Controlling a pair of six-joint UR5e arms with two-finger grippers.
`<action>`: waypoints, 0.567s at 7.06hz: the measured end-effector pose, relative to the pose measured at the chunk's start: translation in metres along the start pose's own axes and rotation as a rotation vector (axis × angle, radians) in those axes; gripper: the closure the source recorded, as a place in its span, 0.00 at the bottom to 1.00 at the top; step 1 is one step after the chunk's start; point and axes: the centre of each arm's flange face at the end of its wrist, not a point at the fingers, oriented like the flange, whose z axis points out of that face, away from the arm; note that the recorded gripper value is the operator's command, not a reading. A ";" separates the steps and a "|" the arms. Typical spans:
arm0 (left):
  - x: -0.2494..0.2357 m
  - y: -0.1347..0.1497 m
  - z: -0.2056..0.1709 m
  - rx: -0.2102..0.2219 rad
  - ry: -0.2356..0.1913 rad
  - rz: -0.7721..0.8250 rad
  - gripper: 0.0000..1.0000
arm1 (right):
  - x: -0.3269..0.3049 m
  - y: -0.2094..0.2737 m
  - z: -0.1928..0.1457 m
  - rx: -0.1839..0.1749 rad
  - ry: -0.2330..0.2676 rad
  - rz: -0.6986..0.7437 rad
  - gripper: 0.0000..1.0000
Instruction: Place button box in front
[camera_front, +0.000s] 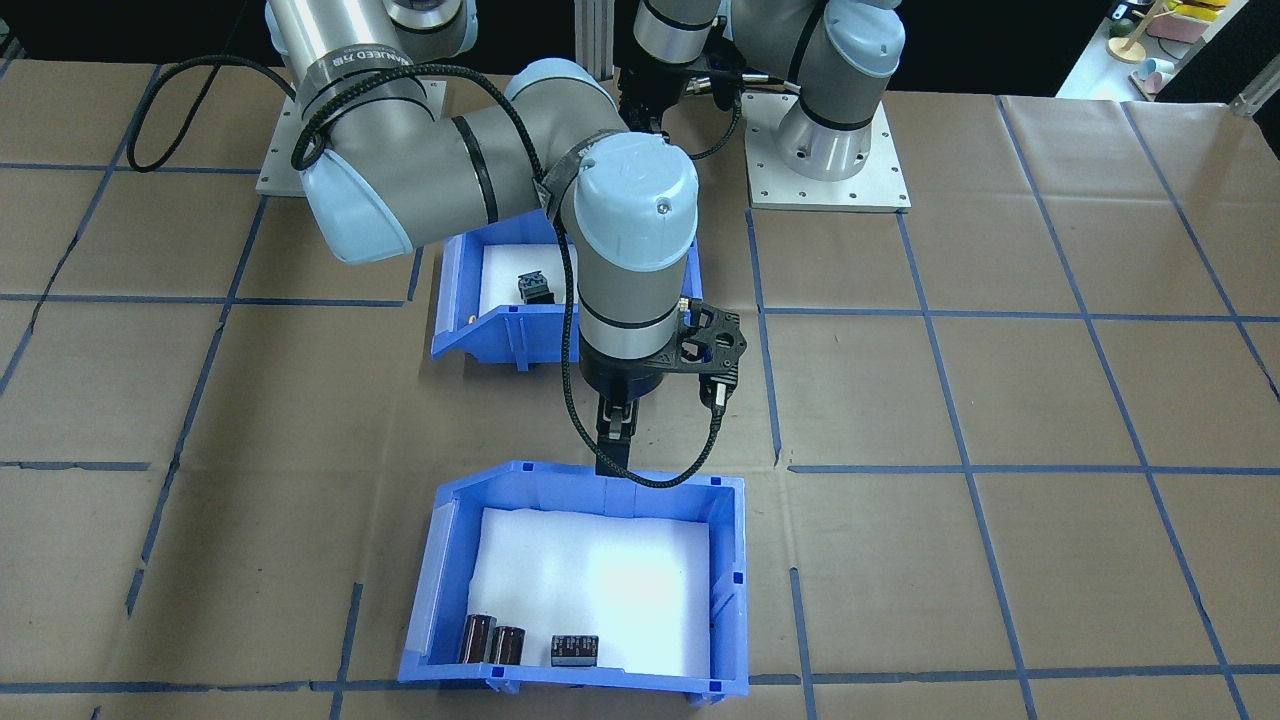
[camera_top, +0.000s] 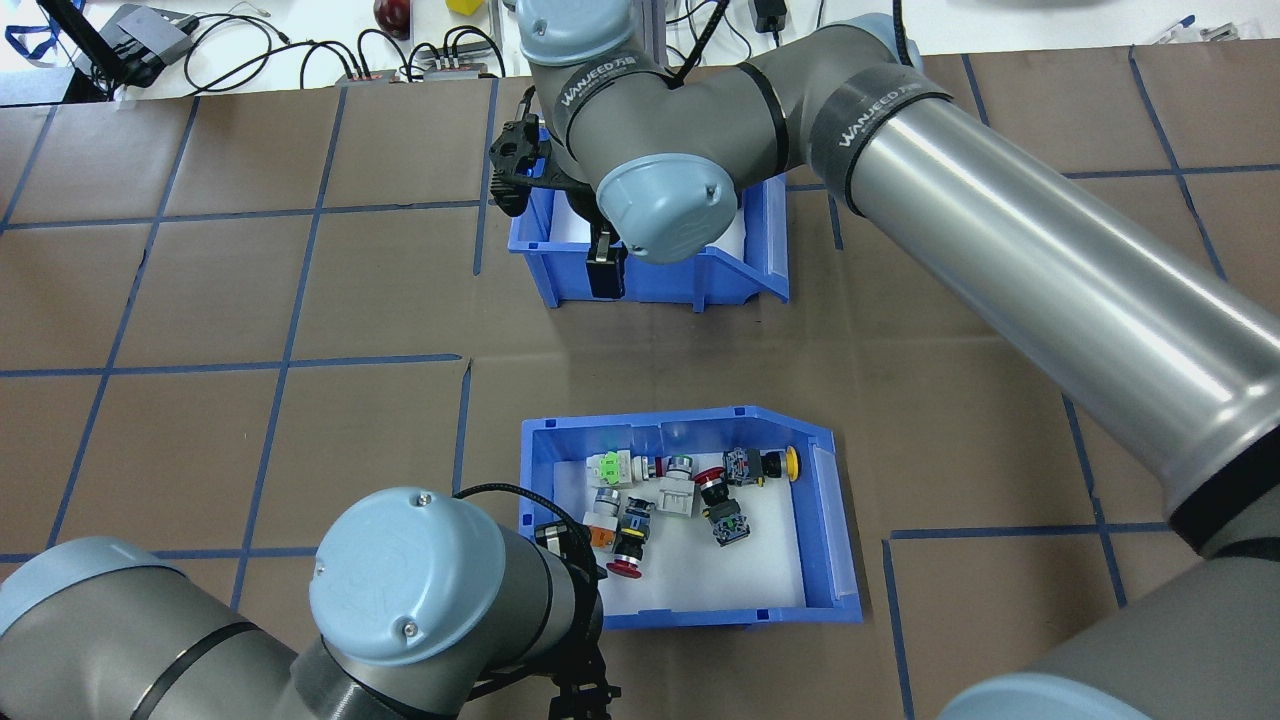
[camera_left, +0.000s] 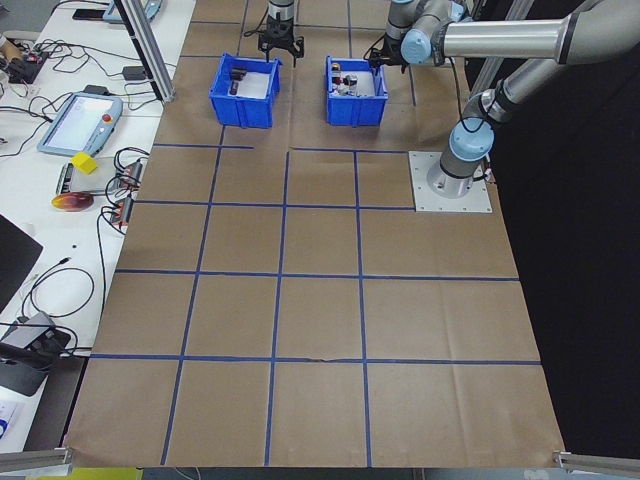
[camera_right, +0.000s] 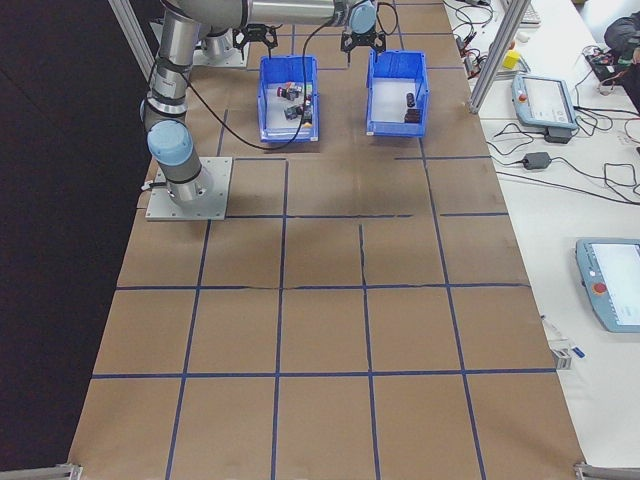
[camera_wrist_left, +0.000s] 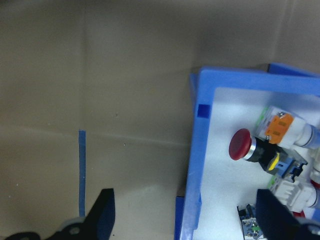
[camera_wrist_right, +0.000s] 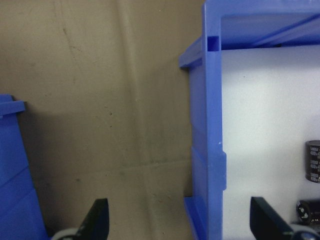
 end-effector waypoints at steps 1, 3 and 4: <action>0.003 0.006 0.014 -0.009 0.000 0.005 0.01 | 0.004 -0.003 0.013 0.006 0.010 -0.009 0.00; 0.007 0.017 0.040 -0.003 -0.001 0.033 0.01 | 0.012 -0.012 0.042 0.017 0.032 -0.024 0.00; 0.008 0.020 0.053 0.011 -0.015 0.040 0.02 | 0.013 -0.014 0.051 0.015 0.028 -0.025 0.00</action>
